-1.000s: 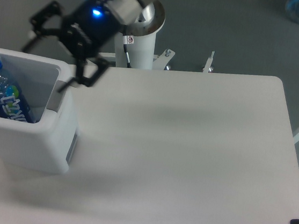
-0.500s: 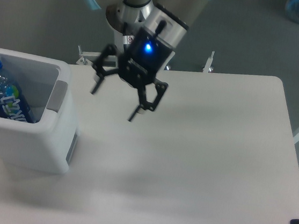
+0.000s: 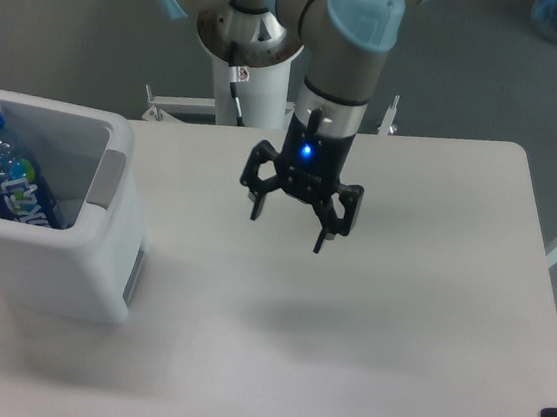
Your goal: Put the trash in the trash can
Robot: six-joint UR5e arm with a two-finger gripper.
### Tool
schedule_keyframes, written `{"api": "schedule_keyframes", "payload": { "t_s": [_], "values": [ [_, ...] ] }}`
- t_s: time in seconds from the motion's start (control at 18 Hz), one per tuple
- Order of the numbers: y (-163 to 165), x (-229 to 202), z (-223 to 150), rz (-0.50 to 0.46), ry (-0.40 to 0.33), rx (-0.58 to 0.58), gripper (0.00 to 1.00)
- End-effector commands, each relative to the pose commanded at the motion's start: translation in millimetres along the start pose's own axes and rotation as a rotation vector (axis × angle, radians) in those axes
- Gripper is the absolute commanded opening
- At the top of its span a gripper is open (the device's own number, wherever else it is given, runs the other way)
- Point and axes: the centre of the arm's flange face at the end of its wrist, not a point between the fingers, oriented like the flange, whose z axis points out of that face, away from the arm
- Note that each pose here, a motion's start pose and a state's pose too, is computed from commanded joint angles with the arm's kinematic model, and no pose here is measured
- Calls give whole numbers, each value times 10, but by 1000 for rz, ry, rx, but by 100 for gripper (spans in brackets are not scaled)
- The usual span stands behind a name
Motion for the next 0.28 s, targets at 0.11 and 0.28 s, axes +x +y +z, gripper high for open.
{"api": "schedule_keyframes", "payload": {
  "t_s": [0.11, 0.28],
  "values": [
    [72, -33, 5, -2, -2, -14, 100],
    [177, -32, 69, -3, -17, -112, 100]
  ]
}}
